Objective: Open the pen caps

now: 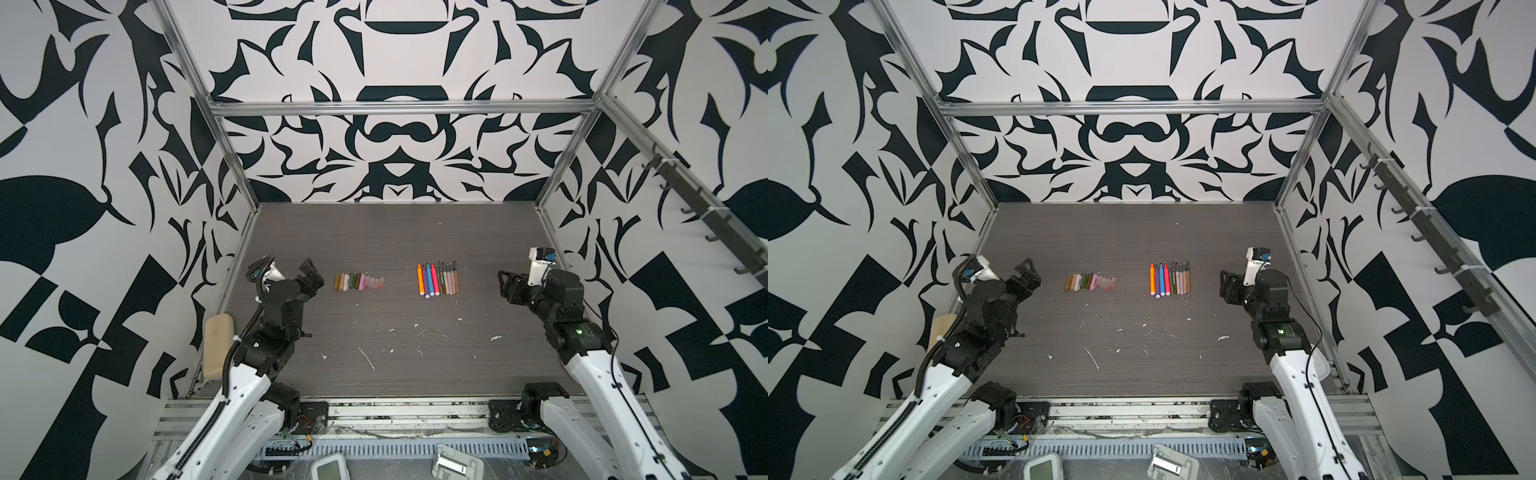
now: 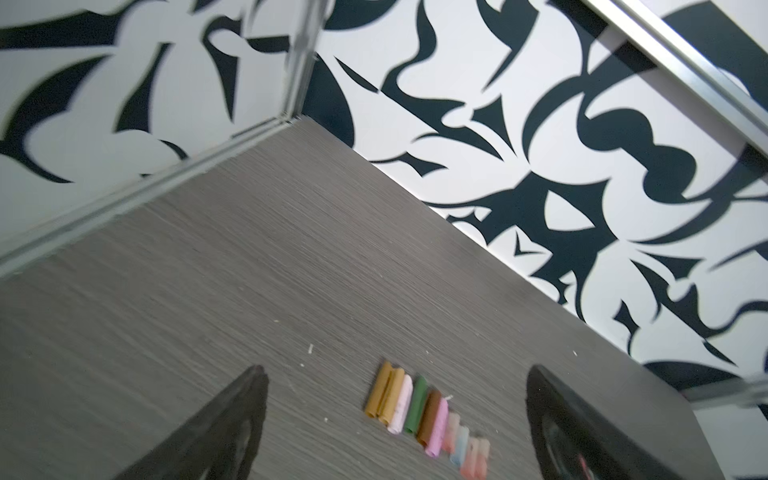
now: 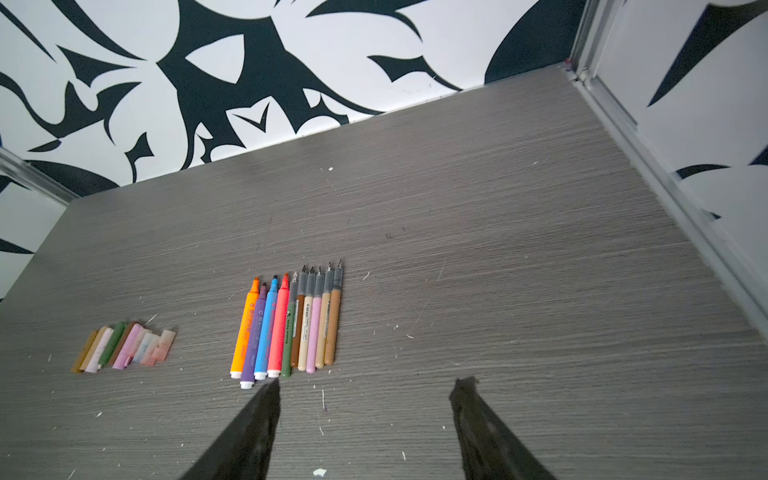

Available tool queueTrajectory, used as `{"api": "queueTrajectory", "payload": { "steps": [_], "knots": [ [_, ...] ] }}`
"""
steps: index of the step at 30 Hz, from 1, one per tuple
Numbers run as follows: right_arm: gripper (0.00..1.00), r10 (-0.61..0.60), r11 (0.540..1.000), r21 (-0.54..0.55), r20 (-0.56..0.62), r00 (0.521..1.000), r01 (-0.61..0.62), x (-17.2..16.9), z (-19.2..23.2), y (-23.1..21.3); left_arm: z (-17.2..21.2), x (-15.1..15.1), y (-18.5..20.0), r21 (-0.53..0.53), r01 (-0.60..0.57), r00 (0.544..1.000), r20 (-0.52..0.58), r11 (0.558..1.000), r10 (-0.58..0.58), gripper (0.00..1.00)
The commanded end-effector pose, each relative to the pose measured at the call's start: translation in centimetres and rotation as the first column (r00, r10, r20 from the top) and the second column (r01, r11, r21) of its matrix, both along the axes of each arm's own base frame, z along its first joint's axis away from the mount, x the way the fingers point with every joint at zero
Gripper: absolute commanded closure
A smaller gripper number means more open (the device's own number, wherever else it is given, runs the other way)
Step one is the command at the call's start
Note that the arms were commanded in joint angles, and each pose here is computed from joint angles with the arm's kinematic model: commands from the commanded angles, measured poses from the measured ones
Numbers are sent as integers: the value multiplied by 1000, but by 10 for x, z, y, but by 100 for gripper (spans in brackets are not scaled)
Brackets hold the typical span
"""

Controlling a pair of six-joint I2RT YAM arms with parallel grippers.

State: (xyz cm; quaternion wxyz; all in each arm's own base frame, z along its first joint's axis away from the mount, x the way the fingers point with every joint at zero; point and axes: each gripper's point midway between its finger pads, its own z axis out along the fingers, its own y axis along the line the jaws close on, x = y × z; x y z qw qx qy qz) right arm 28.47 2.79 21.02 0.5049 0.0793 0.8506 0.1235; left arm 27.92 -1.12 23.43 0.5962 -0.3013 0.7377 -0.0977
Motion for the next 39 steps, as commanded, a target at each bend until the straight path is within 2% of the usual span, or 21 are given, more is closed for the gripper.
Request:
{"api": "queueTrajectory", "payload": {
  "steps": [1, 3, 4, 5, 8, 11, 13, 15, 19, 21, 22, 24, 25, 26, 27, 28, 29, 31, 35, 37, 39],
  "knots": [
    [29, -106, 993, -55, -29, 994, 105, -9, -7, -20, -19, -25, 49, 45, -287, 957, -19, 957, 288, 1],
    [29, -168, 983, -84, -22, 986, 166, -8, -13, -32, -21, -27, 57, 99, -331, 942, -18, 939, 334, 1],
    [25, -211, 972, -107, -16, 977, 209, -7, -18, -40, -23, -25, 58, 137, -332, 941, -17, 933, 338, 1],
    [25, -221, 969, -107, 7, 975, 220, -3, -24, -42, -23, -19, 56, 185, -315, 946, -11, 931, 323, 1],
    [28, -207, 962, -151, 136, 969, 227, 11, -46, -45, -29, 7, 32, 375, -132, 988, -26, 918, 153, 1],
    [28, -218, 929, -227, 302, 928, 292, 16, -55, -57, -41, 25, 11, 535, 8, 999, -34, 845, 12, 1],
    [27, -215, 914, -276, 296, 931, 299, 20, -63, -61, -49, 31, 4, 600, 50, 999, -47, 798, -28, 1],
    [27, -212, 916, -282, 263, 941, 285, 29, -70, -59, -54, 36, 7, 636, 42, 998, -65, 771, -1, 1],
    [29, -179, 920, -292, 277, 944, 261, 49, -85, -54, -73, 46, 22, 652, -20, 993, -74, 758, 89, 1],
    [35, -157, 923, -298, 287, 945, 244, 58, -89, -51, -84, 49, 29, 660, -49, 989, -73, 750, 129, 1],
    [35, -161, 930, -279, 280, 947, 240, 61, -91, -49, -91, 51, 32, 666, -64, 986, -75, 744, 152, 1],
    [34, -88, 946, -278, 269, 959, 164, 71, -97, -36, -87, 54, 36, 678, -119, 983, -24, 725, 185, 1],
    [29, -87, 947, -281, 249, 965, 158, 73, -104, -35, -85, 55, 37, 683, -139, 982, 3, 717, 188, 1],
    [19, -103, 945, -278, 245, 964, 172, 75, -110, -38, -83, 56, 38, 684, -155, 982, 29, 713, 185, 1],
    [11, -118, 944, -274, 246, 962, 185, 74, -116, -40, -84, 57, 40, 681, -167, 982, 48, 713, 184, 1],
    [8, -129, 942, -272, 249, 960, 198, 74, -123, -42, -88, 59, 46, 654, -189, 978, 55, 733, 203, 1],
    [0, -159, 932, -267, 304, 939, 244, 75, -116, -48, -97, 61, 51, 625, -184, 979, 47, 759, 199, 1],
    [0, -153, 935, -274, 265, 952, 226, 77, -118, -46, -99, 69, 52, 610, -144, 988, 40, 779, 151, 1],
    [0, -28, 952, -297, 143, 989, 70, 100, -129, -24, -118, 84, 34, 592, 56, 998, -36, 804, -43, 1],
    [0, -12, 951, -305, 102, 995, 42, 103, -132, -21, -128, 94, 51, 522, 74, 997, -53, 850, -55, 1],
    [0, -15, 952, -303, 119, 993, 51, 104, -131, -22, -132, 105, 62, 461, 88, 992, -119, 883, -37, 1]
  ]
}}
